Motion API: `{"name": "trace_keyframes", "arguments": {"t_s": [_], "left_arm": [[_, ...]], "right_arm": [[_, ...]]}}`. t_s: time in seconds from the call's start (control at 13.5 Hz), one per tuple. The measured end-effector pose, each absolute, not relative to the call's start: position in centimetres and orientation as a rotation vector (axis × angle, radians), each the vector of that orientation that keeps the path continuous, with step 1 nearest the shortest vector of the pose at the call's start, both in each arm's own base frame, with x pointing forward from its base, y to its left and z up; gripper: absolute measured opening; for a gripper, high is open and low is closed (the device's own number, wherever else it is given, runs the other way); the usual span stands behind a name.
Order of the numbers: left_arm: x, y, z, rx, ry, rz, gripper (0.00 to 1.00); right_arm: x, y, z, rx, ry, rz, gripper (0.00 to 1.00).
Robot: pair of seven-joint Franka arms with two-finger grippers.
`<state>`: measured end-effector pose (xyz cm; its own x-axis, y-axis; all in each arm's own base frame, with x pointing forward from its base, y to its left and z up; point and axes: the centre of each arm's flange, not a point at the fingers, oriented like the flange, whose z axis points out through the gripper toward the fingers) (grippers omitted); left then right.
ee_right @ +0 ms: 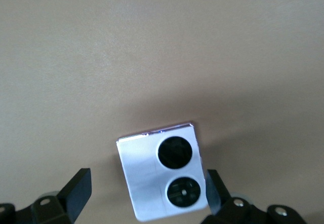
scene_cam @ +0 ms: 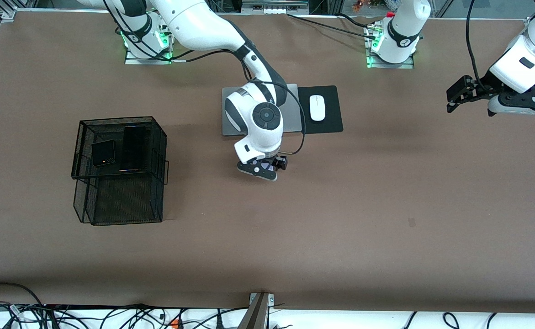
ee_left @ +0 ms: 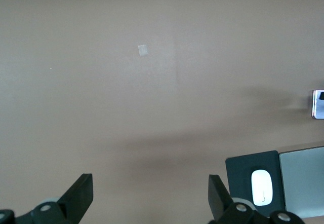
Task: Place phones with both arms
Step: 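Grasp the white phone with the right gripper while the left gripper withdraws, then carry the white phone over the basket and lower it with the right gripper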
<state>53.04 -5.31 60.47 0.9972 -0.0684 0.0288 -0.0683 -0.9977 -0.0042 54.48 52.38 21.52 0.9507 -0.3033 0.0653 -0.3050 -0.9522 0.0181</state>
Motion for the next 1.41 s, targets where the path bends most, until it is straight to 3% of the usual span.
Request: {"name": "trace_keyframes", "arguments": {"t_s": [1.41], "left_arm": [[53.0, -4.8, 60.4, -3.138, 0.089, -0.036, 1.00]], "right_arm": [[53.5, 52.0, 17.7, 3.064, -0.215, 0.183, 1.00]]}}
